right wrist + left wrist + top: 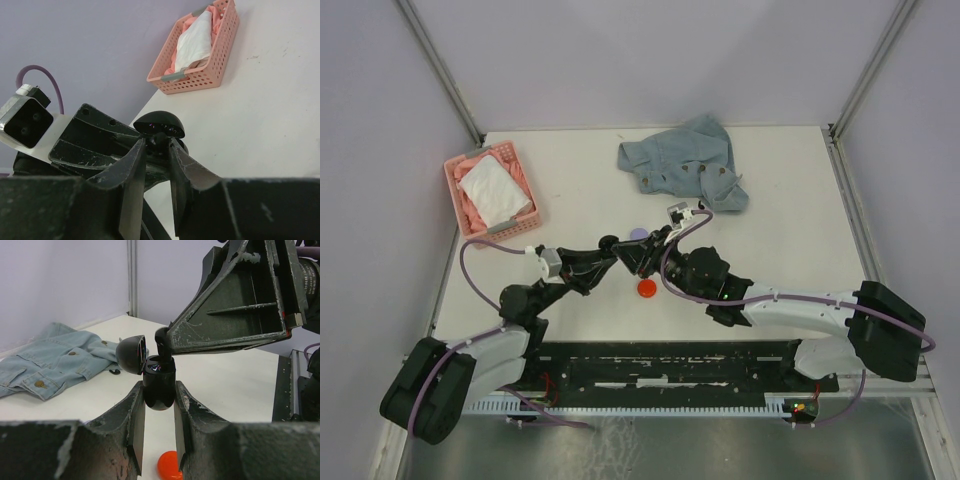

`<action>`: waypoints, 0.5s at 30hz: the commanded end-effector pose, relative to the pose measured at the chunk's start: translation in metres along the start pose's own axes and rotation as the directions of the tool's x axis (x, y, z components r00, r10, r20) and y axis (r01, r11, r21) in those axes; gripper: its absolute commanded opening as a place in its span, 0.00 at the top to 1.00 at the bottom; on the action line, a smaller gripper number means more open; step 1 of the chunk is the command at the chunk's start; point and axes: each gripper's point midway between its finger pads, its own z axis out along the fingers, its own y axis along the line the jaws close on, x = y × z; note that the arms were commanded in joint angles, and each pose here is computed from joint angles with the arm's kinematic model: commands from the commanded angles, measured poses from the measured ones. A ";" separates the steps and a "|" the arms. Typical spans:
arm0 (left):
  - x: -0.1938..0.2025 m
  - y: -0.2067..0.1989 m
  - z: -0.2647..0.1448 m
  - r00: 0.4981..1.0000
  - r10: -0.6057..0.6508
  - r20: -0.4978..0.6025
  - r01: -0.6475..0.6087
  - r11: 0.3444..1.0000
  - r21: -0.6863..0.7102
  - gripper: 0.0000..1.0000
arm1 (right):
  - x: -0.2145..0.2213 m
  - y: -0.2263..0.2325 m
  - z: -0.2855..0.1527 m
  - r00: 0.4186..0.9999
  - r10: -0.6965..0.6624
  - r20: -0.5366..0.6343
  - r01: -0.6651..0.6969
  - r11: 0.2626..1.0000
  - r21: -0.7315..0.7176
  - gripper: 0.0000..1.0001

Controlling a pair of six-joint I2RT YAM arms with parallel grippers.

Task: Insert the wireless bluetooth earbuds into the charging case
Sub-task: Place the earbud in the charging case.

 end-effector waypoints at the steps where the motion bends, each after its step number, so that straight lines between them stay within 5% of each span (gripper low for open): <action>1: -0.024 -0.003 0.003 0.996 0.033 0.085 -0.034 0.999 0.008 0.97 | 0.004 0.000 -0.003 1.000 -0.002 -0.016 0.003 1.000 0.010 0.65; 15: -0.015 0.000 0.006 0.998 0.028 0.050 -0.029 1.000 0.008 0.97 | -0.027 -0.003 -0.016 0.993 -0.121 0.001 0.121 0.990 0.078 0.40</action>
